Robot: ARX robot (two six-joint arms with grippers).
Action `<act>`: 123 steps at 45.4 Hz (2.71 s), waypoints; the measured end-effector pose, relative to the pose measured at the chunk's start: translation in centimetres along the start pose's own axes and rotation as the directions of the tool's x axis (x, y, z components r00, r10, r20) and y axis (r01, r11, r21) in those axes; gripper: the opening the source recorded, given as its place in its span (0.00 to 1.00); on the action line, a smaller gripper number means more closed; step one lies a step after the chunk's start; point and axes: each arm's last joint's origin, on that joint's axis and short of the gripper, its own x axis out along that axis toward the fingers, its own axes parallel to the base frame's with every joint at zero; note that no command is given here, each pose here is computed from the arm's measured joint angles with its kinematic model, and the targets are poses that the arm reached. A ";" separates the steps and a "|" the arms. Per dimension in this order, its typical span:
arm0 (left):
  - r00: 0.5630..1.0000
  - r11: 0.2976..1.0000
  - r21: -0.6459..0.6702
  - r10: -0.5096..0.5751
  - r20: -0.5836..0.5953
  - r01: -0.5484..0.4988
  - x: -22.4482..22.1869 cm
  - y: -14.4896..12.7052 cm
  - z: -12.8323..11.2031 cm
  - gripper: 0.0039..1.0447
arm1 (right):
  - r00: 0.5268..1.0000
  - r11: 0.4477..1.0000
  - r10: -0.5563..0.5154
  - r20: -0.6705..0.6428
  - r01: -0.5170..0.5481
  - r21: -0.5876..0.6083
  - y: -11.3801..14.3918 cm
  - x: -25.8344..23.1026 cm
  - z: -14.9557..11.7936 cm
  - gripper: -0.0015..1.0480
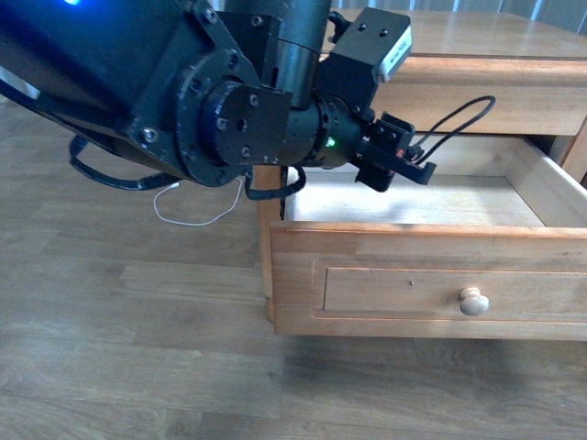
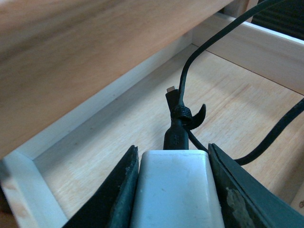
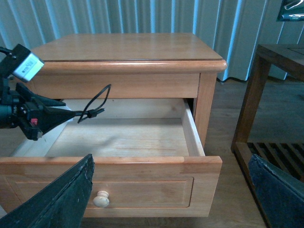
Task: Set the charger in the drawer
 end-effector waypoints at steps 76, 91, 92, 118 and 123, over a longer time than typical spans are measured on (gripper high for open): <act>0.713 0.706 -0.299 0.693 0.106 -0.642 -37.2 -2.8 -3.2 0.64 | 1.000 1.000 0.000 0.000 0.000 0.000 0.0 0.0 0.0 0.92; 0.719 0.709 -0.310 0.687 0.103 -0.633 -37.9 -2.9 -6.4 0.11 | 1.000 1.000 0.001 0.000 -0.001 0.000 0.0 0.0 0.0 0.92; 0.720 0.710 -0.310 0.686 0.103 -0.632 -37.8 -2.9 -6.6 0.07 | 1.000 1.000 0.001 0.000 -0.001 0.000 0.0 0.0 0.0 0.92; 0.727 0.710 -0.313 0.682 0.082 -0.631 -38.2 -4.4 -9.1 0.04 | 1.000 1.000 0.001 0.000 -0.001 0.000 0.0 0.0 0.0 0.92; 0.718 0.710 -0.313 0.687 0.111 -0.631 -38.5 -4.6 -9.2 0.04 | 1.000 1.000 0.001 0.000 -0.001 0.000 0.0 0.0 0.0 0.92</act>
